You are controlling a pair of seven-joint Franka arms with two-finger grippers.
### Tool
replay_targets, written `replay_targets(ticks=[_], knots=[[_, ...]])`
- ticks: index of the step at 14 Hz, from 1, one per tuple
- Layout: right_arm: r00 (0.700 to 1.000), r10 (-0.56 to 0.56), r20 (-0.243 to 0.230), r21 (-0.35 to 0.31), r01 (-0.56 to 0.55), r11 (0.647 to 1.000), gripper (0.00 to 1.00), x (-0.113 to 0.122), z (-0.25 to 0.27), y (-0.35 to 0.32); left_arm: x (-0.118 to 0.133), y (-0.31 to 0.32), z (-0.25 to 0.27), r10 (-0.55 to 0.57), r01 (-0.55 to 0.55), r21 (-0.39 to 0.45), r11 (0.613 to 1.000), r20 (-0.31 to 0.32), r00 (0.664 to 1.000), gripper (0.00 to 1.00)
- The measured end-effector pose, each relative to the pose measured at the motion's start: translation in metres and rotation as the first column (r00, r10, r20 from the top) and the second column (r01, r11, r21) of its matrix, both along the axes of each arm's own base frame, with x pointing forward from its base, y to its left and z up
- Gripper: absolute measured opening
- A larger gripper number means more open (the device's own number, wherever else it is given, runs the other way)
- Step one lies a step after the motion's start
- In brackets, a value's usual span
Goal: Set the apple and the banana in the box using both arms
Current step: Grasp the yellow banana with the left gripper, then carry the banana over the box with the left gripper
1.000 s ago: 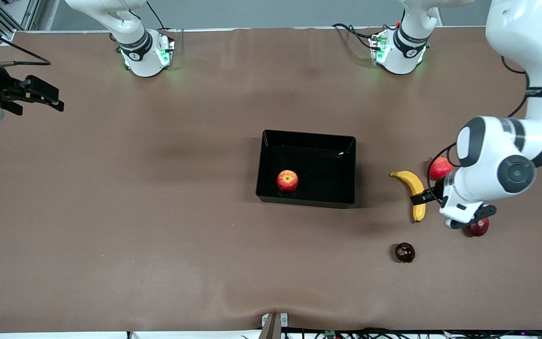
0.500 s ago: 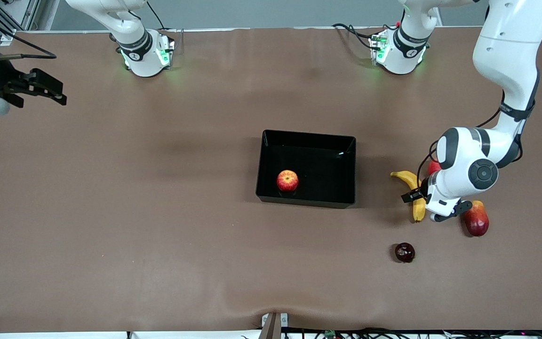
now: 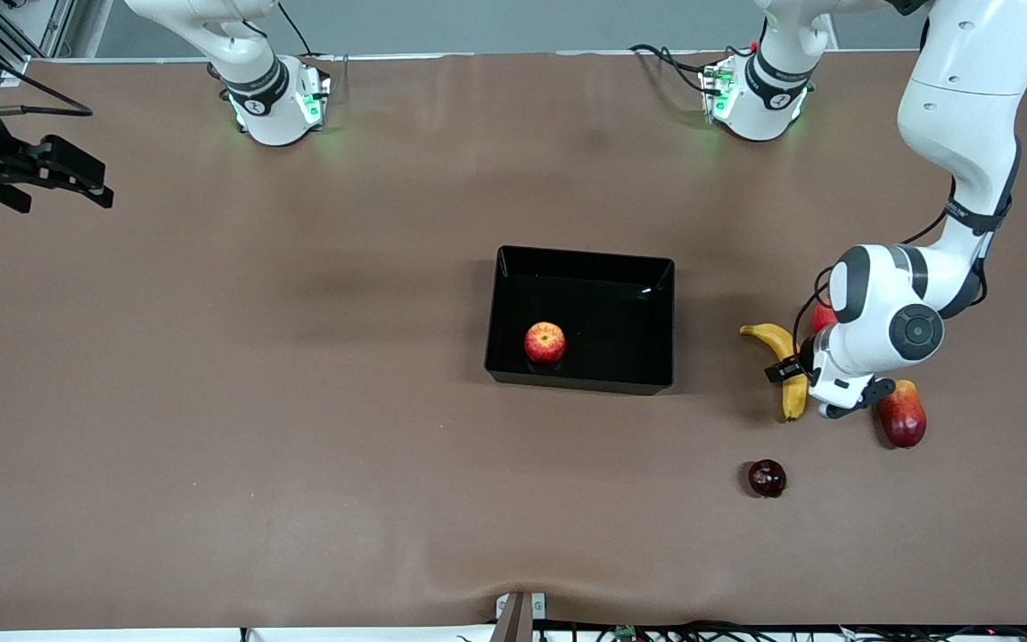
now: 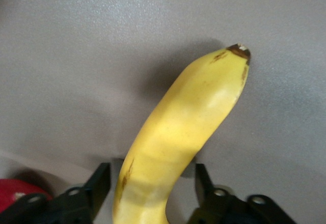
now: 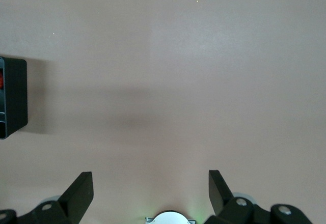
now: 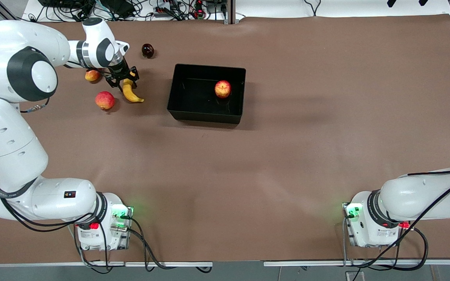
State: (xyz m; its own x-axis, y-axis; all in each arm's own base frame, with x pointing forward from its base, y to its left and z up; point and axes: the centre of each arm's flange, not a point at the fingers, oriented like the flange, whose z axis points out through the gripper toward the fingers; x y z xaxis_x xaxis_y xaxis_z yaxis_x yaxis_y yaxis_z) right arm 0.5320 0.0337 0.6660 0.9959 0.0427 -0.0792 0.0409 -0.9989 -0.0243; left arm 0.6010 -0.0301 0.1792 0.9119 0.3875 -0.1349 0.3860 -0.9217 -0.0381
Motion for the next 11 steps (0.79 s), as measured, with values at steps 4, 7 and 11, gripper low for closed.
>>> replay_targets(ticks=[4, 7, 11], knots=[[1.000, -0.003, -0.001, 0.000, 0.003, 1.000, 1.00, 0.000, 0.000, -0.002, 0.006, -0.004, 0.021, -0.007, 0.007, -0.001, 1.000, 0.020, 1.000, 0.41], [1.000, -0.005, -0.001, 0.000, 0.005, 1.000, 1.00, 0.001, -0.001, -0.004, 0.009, -0.021, 0.076, -0.034, 0.035, -0.005, 0.999, 0.035, 0.999, 0.41], [1.000, -0.002, -0.017, 0.000, 0.002, 1.000, 1.00, -0.001, -0.002, -0.004, 0.009, -0.089, 0.160, -0.061, 0.062, -0.022, 0.998, 0.049, 0.997, 0.41]])
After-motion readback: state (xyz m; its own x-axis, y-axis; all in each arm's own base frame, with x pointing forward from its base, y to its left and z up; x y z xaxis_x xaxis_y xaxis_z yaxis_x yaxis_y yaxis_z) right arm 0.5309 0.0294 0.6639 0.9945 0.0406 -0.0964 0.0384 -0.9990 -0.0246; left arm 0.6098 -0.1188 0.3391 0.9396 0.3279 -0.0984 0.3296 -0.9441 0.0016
